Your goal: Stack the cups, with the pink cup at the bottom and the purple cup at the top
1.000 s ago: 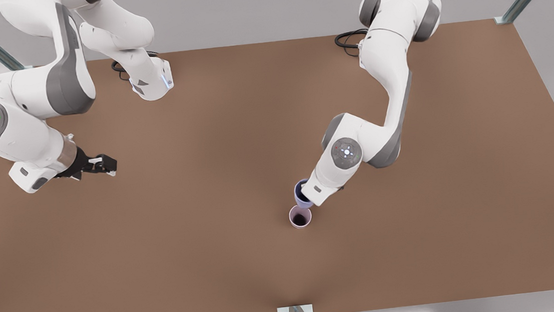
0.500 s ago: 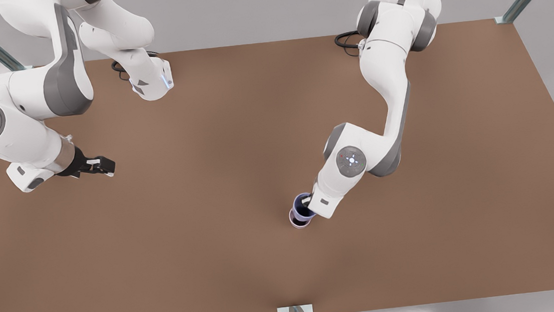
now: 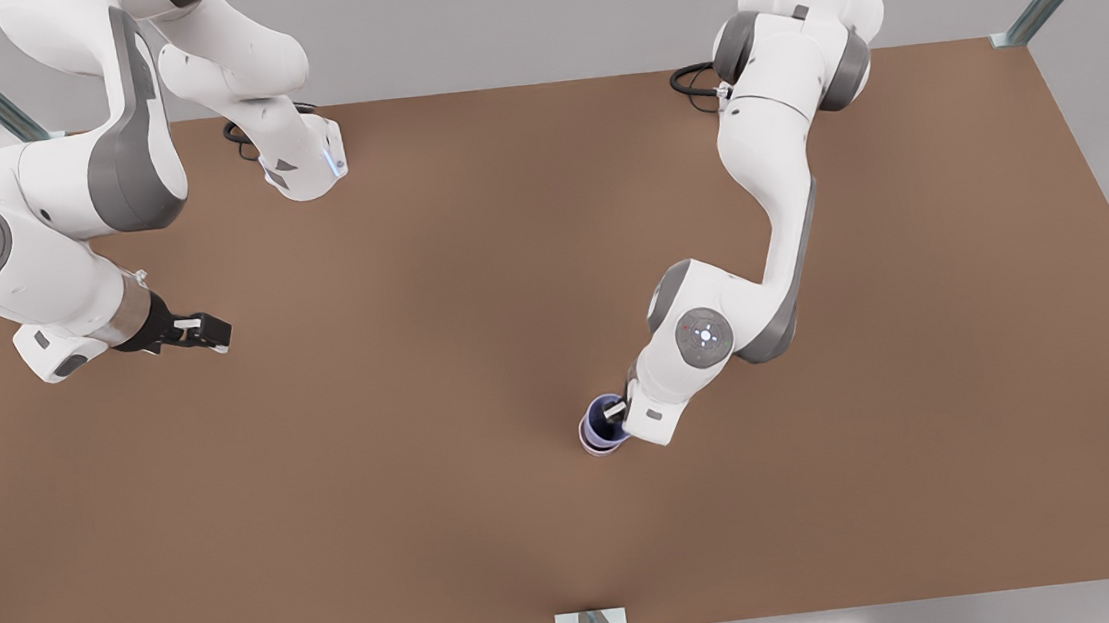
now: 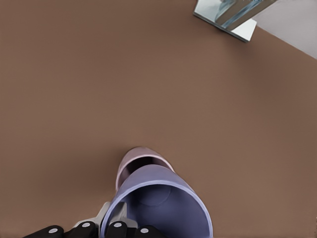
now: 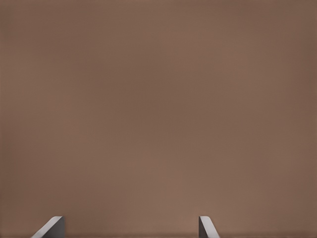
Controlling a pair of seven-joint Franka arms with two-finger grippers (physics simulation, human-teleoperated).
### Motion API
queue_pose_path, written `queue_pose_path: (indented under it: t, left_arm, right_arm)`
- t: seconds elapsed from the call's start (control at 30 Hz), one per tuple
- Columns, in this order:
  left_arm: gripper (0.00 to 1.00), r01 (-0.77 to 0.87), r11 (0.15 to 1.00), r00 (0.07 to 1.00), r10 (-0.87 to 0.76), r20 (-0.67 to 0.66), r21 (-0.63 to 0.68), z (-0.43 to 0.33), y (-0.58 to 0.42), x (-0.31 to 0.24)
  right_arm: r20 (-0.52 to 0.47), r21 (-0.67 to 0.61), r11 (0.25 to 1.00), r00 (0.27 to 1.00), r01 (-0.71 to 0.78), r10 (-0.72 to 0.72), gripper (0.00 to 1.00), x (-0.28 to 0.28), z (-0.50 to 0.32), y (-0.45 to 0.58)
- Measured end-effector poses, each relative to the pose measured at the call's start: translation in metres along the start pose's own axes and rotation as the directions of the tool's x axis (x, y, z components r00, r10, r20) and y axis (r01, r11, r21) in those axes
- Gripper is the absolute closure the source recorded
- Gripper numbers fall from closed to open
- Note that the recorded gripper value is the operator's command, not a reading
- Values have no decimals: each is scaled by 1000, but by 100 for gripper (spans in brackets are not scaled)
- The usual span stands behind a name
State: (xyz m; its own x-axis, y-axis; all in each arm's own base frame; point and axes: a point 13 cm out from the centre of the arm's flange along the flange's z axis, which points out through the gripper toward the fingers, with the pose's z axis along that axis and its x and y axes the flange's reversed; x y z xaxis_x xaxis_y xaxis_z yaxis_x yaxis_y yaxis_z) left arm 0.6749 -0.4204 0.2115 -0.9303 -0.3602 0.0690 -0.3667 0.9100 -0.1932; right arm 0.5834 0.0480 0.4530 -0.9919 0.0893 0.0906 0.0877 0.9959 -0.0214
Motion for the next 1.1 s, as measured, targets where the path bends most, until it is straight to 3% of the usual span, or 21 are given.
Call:
queue_pose_path:
  t: [0.47, 0.6, 0.67, 0.77, 0.8, 0.83, 1.0, 1.1]
  left_arm:
    - [79, 44, 999, 999, -44, -12, -7, 15, 2, 4]
    - [63, 52, 999, 999, -52, -15, -12, 21, 5, 3]
    - [36, 55, 998, 998, -55, -15, -11, 22, 5, 3]
    - [21, 60, 998, 998, -60, -15, -3, 20, 6, -1]
    - [4, 61, 998, 998, -61, -15, -2, 20, 6, -2]
    - [0, 65, 998, 998, -65, -15, -1, 19, 8, -4]
    - [0, 59, 998, 998, -59, 0, -5, -24, 11, -7]
    - [0, 78, 996, 995, -74, 73, -53, -169, 93, -62]
  right_arm:
    - [0, 0, 1000, 1000, -10, 10, 0, 0, 0, 0]
    - [0, 0, 1000, 1000, -12, 12, 0, 0, 0, 0]
    - [0, 0, 1000, 1000, -13, 13, 0, 0, 0, 0]
    - [0, 0, 1000, 1000, -13, 13, 0, 0, 0, 0]
    - [0, 0, 1000, 1000, -14, 14, 0, 0, 0, 0]
    - [0, 0, 1000, 1000, -14, 14, 0, 0, 0, 0]
    - [0, 0, 1000, 1000, -15, 15, 0, 0, 0, 0]
    - [0, 0, 1000, 1000, -16, 16, 0, 0, 0, 0]
